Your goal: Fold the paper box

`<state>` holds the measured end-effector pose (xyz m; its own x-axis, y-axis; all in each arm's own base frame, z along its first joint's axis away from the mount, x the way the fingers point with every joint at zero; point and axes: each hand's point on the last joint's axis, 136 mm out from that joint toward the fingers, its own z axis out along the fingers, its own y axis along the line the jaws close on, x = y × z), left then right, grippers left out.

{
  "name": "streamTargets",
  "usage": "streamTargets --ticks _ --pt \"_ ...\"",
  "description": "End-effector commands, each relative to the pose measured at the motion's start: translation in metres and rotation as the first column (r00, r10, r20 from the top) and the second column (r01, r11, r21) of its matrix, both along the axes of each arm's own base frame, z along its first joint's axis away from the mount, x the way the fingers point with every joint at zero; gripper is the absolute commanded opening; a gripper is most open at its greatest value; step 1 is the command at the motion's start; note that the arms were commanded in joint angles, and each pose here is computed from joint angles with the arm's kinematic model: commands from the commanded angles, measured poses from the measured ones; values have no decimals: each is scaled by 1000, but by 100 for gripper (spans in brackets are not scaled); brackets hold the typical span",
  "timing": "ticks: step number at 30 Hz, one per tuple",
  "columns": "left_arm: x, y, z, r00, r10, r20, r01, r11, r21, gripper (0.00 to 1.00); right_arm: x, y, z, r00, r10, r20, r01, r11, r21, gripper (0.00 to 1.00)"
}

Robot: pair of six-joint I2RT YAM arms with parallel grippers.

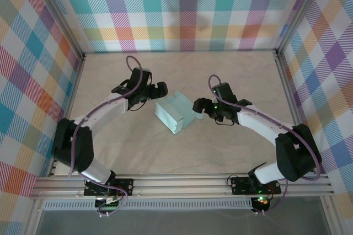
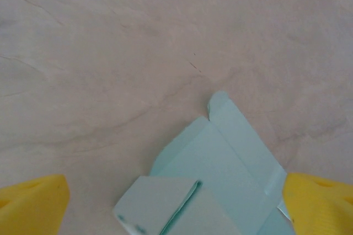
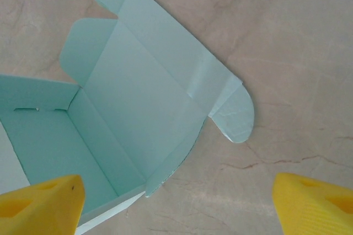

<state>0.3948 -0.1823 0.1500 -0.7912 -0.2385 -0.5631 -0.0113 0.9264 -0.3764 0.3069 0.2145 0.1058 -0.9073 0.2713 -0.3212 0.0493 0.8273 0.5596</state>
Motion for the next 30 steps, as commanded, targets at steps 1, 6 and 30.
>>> streamTargets --ticks 1,6,30 --pt "-4 -11 -14 995 -56 -85 53 998 -39 91 0 7 -3 999 -23 -32 25 998 61 87" --pt "-17 -12 -38 987 -63 -147 56 997 -53 80 -5 16 -11 997 -3 -74 12 993 115 87" --pt "-138 74 -55 971 213 -108 -222 972 -83 81 -16 35 -25 989 96 -116 -104 992 -69 71"
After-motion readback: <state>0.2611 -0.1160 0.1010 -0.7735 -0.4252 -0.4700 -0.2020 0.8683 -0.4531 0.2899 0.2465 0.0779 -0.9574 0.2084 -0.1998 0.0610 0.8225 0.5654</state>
